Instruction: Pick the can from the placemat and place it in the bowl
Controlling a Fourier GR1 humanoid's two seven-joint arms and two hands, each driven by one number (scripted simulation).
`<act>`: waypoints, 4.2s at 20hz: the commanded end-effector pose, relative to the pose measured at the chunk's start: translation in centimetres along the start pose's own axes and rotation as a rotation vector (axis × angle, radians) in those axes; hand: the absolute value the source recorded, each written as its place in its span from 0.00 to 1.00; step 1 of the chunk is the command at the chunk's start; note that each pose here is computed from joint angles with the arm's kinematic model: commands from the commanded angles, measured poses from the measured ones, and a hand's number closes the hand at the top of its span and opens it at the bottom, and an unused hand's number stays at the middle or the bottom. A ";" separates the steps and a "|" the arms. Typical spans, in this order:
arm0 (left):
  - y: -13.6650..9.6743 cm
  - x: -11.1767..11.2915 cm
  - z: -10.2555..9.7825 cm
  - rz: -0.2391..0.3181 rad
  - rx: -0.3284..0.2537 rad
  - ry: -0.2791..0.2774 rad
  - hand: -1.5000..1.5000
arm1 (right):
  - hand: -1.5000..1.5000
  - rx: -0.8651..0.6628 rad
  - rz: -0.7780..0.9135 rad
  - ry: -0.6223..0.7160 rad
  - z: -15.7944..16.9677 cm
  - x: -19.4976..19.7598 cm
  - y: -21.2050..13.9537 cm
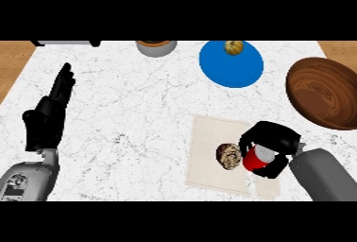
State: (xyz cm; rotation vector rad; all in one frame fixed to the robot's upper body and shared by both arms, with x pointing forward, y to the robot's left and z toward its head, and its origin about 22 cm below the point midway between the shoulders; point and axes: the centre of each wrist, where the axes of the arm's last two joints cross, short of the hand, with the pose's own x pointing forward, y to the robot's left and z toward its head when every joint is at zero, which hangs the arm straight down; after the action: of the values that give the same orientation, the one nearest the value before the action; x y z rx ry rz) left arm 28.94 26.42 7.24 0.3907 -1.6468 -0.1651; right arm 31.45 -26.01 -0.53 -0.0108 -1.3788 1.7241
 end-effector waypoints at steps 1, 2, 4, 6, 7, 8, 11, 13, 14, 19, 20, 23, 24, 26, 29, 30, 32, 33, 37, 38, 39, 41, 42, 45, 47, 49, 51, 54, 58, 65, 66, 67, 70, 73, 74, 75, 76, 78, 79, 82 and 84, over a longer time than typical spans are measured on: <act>-1.6 0.3 1.0 -0.005 0.014 0.005 0.50 | 1.00 -0.015 -0.028 -0.026 0.5 1.3 2.1; 0.7 0.1 -0.5 -0.008 0.000 0.005 0.50 | 1.00 -0.012 -0.028 -0.042 0.0 1.1 -0.7; 0.6 -0.9 0.6 -0.007 -0.004 -0.001 0.50 | 1.00 -0.039 -0.026 -0.013 -1.0 3.9 2.2; -0.6 -0.6 1.8 -0.004 0.014 0.007 0.50 | 1.00 -0.016 -0.014 0.017 1.1 6.4 6.3; 0.4 1.0 0.6 -0.012 0.028 0.017 0.50 | 1.00 -0.036 -0.018 0.045 2.0 7.4 7.5; 1.1 0.2 0.8 -0.006 0.039 0.034 0.50 | 1.00 -0.034 -0.029 0.048 0.9 9.8 8.8; 1.9 0.7 0.7 -0.023 0.028 0.011 0.50 | 1.00 -0.064 0.016 0.061 2.4 13.7 11.1; 1.4 -0.6 1.5 -0.005 0.046 0.019 0.50 | 1.00 -0.148 -0.010 0.050 3.2 16.1 12.3; 0.7 0.0 1.1 -0.005 0.043 0.022 0.50 | 1.00 -0.163 -0.021 0.054 5.0 16.7 10.8; 1.1 -0.4 1.1 -0.001 0.038 0.033 0.50 | 1.00 -0.422 -0.198 -0.016 8.2 20.7 8.9; 1.5 0.1 1.0 -0.018 0.038 0.021 0.50 | 1.00 -0.472 -0.206 -0.021 9.5 21.4 8.2; 1.3 -0.7 1.4 -0.004 0.017 0.024 0.50 | 1.00 -0.616 -0.256 0.005 11.4 21.9 6.6; 1.7 -0.8 1.4 -0.019 0.037 0.009 0.50 | 1.00 -0.669 -0.243 0.038 12.8 21.7 6.0; 2.4 0.8 0.0 -0.001 0.031 0.023 0.50 | 1.00 -0.700 -0.224 0.095 14.3 21.9 5.4; 0.5 0.5 1.0 0.003 -0.002 -0.013 0.50 | 1.00 -0.783 -0.200 0.176 15.4 20.2 3.9; 1.9 0.1 0.4 -0.023 0.014 0.008 0.50 | 1.00 -0.793 -0.184 0.170 16.7 20.3 3.2; -0.3 0.3 0.1 -0.009 0.003 0.006 0.50 | 1.00 -0.842 -0.226 0.205 15.8 17.9 2.9; 0.0 0.4 0.3 -0.013 0.005 0.005 0.50 | 1.00 -0.854 -0.263 0.205 15.7 17.3 2.5; 1.1 0.1 0.1 0.008 0.000 -0.020 0.50 | 1.00 -0.958 -0.315 0.240 16.3 12.3 -0.4; 0.6 0.5 -0.3 0.002 0.001 0.000 0.50 | 1.00 -0.975 -0.345 0.240 15.9 11.3 0.0; -0.2 1.8 -0.4 0.008 -0.012 -0.009 0.50 | 1.00 -1.028 -0.352 0.259 15.9 9.6 -1.8; 0.8 -0.7 0.3 -0.008 0.011 -0.004 0.50 | 1.00 -1.038 -0.359 0.266 16.6 8.5 -3.2; 0.3 1.1 0.1 -0.001 -0.015 -0.011 0.50 | 1.00 -1.058 -0.359 0.255 16.6 7.0 -4.6; 0.1 1.1 0.0 0.007 -0.016 -0.008 0.50 | 1.00 -1.085 -0.362 0.250 16.2 4.0 -6.2; -0.4 0.6 0.1 0.009 -0.022 -0.001 0.50 | 1.00 -1.138 -0.375 0.251 15.6 1.0 -7.8; 0.0 0.8 -0.7 -0.004 -0.013 -0.021 0.50 | 1.00 -1.150 -0.249 0.322 15.2 -0.1 -7.1; 0.6 0.6 -0.1 -0.005 -0.008 -0.015 0.50 | 1.00 -1.160 -0.227 0.351 16.3 -2.1 -8.5; -2.1 0.5 0.7 0.004 -0.028 -0.020 0.50 | 1.00 -1.145 -0.107 0.420 16.5 -4.9 -7.2; -0.7 0.4 1.0 0.008 -0.043 -0.038 0.50 | 1.00 -1.174 -0.001 0.516 14.6 -6.9 -9.4; -1.1 2.4 -0.6 0.012 -0.047 -0.025 0.50 | 1.00 -1.192 -0.104 0.577 14.2 -10.8 -8.3; -1.0 2.8 -0.8 0.018 -0.081 -0.043 0.50 | 1.00 -1.194 -0.156 0.596 13.4 -10.8 -8.6; 0.5 1.6 -0.9 0.009 -0.041 -0.035 0.50 | 1.00 -1.169 -0.197 0.603 15.5 -11.0 -9.9; -1.6 1.4 -0.4 0.002 -0.055 -0.052 0.50 | 0.00 -1.080 -0.260 0.559 13.5 -11.5 -8.2; -1.4 1.9 -0.5 0.008 -0.052 -0.037 0.50 | 0.00 -1.103 -0.334 0.448 12.8 -11.6 -8.2; -0.8 1.4 -0.3 0.017 -0.048 -0.054 0.50 | 0.00 -1.117 -0.341 0.415 13.8 -11.9 -7.6; -0.7 0.9 0.3 0.025 -0.043 -0.055 0.50 | 0.00 -1.119 -0.373 0.404 14.3 -12.0 -7.3; -0.6 1.9 -0.8 0.006 -0.050 -0.055 0.50 | 0.00 -1.137 -0.400 0.354 13.7 -12.0 -7.3; -1.2 1.5 -0.5 0.022 -0.047 -0.045 0.50 | 0.00 -1.177 -0.400 0.328 13.5 -11.9 -8.1; -0.3 1.0 -0.2 0.007 -0.044 -0.060 0.50 | 0.00 -1.205 -0.417 0.335 13.6 -11.9 -8.7; -0.1 2.5 -1.6 0.019 -0.043 -0.042 0.50 | 0.00 -1.246 -0.439 0.319 16.8 -12.4 -8.0; -0.3 1.9 -1.0 0.019 -0.030 -0.052 0.50 | 0.00 -1.258 -0.472 0.311 18.9 -12.5 -8.2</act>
State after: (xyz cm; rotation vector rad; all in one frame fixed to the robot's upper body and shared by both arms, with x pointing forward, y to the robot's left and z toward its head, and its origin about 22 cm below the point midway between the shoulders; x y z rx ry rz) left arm 29.67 24.93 8.60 0.3400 -1.6926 -0.2000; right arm 35.61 -46.53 5.95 -0.6009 -1.7815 0.3321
